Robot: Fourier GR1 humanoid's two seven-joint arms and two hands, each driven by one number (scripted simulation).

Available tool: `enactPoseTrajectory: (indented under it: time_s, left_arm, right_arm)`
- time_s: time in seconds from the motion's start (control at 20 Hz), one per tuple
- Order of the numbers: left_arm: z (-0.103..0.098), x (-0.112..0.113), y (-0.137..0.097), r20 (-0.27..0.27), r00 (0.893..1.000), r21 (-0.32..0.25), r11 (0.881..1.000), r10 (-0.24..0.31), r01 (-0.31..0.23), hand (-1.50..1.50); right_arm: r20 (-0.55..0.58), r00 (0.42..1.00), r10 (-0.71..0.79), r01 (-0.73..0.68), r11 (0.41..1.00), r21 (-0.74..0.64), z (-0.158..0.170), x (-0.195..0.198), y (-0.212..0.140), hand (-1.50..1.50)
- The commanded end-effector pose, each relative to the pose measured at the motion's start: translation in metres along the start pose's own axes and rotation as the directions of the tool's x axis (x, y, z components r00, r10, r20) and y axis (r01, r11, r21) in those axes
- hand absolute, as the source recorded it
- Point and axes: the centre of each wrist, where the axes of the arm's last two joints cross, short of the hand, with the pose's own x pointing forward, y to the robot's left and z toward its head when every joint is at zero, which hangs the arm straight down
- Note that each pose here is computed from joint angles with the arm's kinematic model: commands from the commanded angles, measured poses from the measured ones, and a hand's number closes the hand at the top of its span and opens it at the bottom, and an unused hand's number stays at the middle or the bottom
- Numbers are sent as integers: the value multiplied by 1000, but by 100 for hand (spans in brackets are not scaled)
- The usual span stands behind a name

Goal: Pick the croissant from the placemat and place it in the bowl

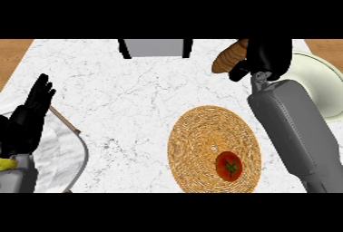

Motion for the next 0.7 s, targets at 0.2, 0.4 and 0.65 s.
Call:
enactPoseTrajectory:
  time_s: [0.2,0.4,0.65]
  left_arm:
    - [-4,6,-17,-1,1000,-12,1000,-3,3,0]
    - [-11,9,-10,15,1000,-11,1000,9,-9,0]
    - [-5,12,-6,30,1000,-26,1000,-7,7,0]
  right_arm:
    - [-102,991,-92,79,989,-124,13,-38,-35,150]
    - [-96,984,-148,134,981,-138,-10,-92,-46,150]
    - [-132,974,-186,169,978,-126,-57,-143,-44,150]
